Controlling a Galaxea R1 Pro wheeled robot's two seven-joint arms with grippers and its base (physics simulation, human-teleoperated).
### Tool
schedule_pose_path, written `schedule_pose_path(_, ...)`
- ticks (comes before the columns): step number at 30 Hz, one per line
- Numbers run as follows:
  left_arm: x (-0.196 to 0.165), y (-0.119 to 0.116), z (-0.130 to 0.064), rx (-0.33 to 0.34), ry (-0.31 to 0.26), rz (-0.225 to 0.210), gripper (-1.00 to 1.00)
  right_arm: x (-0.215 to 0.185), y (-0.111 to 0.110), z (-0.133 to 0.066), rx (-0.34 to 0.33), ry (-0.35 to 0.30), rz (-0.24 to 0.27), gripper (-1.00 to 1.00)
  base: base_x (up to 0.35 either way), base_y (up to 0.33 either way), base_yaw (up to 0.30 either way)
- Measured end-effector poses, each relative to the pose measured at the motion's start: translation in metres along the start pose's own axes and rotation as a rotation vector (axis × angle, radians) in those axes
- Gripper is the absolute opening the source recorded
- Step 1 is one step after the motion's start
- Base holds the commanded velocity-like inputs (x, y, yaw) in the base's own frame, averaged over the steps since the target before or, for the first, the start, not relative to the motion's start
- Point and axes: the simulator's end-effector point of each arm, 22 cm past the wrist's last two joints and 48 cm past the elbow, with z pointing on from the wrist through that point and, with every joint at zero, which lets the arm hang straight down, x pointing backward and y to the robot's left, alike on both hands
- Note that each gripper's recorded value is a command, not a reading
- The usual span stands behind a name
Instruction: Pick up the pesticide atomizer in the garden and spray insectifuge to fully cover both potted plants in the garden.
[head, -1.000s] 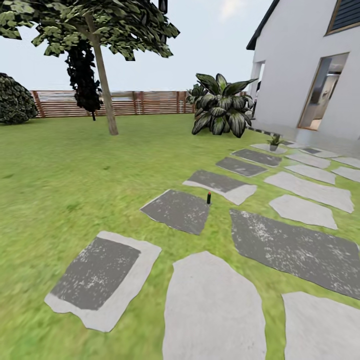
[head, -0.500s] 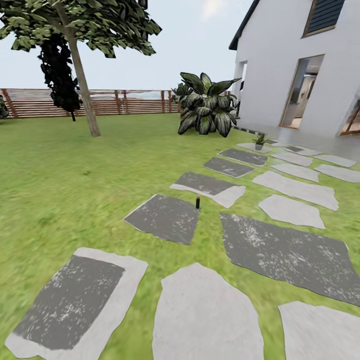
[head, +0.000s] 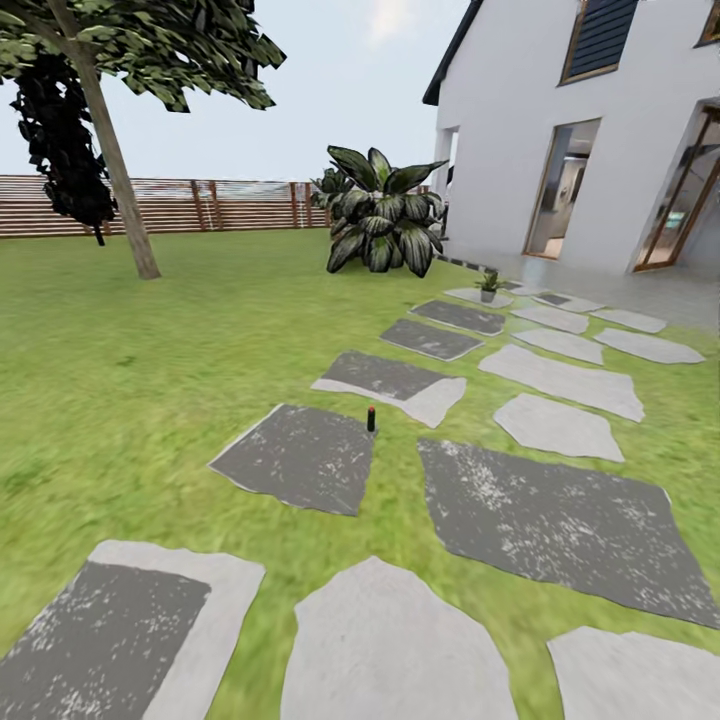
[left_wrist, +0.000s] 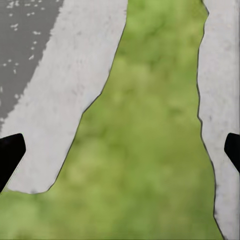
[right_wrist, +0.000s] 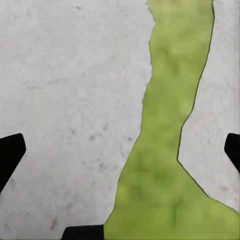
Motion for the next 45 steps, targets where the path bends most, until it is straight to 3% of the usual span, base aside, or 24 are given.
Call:
schedule_pose_path(29, 0.0001, -0.0005, 0.0000, 0.001, 0.000, 0.000, 1.00, 0.0000, 0.0000, 0.0000, 0.000, 0.000, 0.000, 1.00, 0.339, -0.002, -0.001)
schedule_pose_path(45, 0.0001, -0.0010, 0.0000, 0.001, 0.000, 0.001, 1.00, -0.0004, 0.0004, 0.0000, -0.001, -0.002, -0.002, 1.00, 0.291, -0.148, 0.000)
